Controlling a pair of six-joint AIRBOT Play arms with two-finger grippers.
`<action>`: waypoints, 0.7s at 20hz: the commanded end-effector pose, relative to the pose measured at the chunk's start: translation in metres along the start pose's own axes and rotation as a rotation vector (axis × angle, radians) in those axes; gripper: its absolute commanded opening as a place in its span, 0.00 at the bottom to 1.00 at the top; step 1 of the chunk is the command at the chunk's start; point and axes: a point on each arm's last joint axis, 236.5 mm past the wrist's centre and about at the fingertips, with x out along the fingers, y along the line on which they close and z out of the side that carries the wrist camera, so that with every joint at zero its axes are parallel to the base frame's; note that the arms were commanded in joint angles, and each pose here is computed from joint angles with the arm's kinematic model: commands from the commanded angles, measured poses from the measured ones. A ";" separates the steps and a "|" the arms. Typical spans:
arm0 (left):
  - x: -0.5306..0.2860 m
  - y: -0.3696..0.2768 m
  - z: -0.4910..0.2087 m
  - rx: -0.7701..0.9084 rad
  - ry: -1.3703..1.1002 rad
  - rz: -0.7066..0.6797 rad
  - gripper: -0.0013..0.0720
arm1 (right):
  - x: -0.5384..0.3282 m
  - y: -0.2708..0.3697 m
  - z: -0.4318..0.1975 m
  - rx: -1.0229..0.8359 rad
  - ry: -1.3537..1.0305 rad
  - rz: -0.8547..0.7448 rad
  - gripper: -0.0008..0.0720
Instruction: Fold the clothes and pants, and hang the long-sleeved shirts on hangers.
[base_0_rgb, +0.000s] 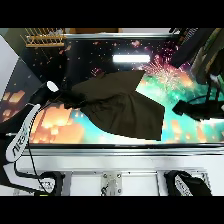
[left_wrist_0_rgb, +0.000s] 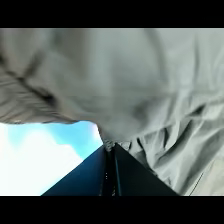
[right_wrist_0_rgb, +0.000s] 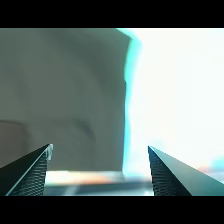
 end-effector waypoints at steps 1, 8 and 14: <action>-0.016 0.002 -0.028 0.059 -0.032 0.021 0.03 | 0.048 -0.051 -0.080 0.263 0.218 -0.160 0.91; -0.035 -0.001 -0.035 0.084 -0.097 0.019 0.03 | 0.102 -0.033 -0.156 0.557 0.348 -0.056 0.91; -0.036 -0.002 -0.038 0.086 -0.089 0.018 0.03 | 0.124 0.000 -0.136 0.637 0.234 0.085 0.91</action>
